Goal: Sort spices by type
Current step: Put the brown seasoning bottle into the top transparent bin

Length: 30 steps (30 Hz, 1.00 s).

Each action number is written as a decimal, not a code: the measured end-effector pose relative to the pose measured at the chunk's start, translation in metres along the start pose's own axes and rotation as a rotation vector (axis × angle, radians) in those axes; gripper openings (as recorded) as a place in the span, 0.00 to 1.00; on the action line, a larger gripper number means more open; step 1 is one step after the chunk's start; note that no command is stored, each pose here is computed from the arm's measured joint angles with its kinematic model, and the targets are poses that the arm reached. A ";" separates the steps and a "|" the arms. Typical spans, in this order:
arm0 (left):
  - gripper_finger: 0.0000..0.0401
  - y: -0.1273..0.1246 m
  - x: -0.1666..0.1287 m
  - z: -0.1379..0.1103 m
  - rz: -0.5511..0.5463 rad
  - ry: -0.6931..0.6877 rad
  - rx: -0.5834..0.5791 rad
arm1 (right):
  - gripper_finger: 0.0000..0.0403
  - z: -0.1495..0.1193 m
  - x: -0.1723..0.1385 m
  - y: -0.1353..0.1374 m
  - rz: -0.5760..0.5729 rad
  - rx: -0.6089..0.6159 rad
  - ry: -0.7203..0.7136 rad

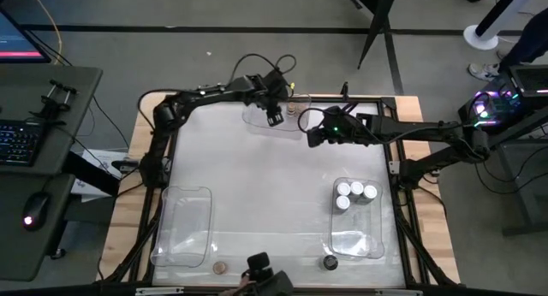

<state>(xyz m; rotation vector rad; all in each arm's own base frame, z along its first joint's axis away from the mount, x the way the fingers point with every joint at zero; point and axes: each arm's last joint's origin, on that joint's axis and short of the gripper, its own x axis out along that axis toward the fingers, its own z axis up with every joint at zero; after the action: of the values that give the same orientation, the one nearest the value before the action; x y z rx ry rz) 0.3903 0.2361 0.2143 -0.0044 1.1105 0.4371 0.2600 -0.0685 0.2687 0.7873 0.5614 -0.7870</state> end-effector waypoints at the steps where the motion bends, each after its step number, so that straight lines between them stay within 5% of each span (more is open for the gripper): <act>1: 0.38 0.000 0.006 -0.001 0.000 0.004 -0.017 | 0.60 0.000 0.000 0.000 -0.003 0.008 -0.007; 12: 0.38 -0.001 0.039 0.000 0.098 -0.020 -0.182 | 0.60 0.003 0.000 0.002 0.011 0.025 -0.042; 20: 0.56 0.000 0.040 0.001 0.120 -0.025 -0.187 | 0.60 0.003 0.000 0.002 0.012 0.025 -0.041; 30: 0.54 0.001 0.027 0.006 0.122 -0.065 -0.190 | 0.60 0.003 0.000 0.002 0.013 0.024 -0.040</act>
<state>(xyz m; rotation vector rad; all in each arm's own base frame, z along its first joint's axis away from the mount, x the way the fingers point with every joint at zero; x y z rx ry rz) 0.4052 0.2471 0.1942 -0.0890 1.0048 0.6467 0.2622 -0.0696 0.2712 0.7951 0.5117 -0.7974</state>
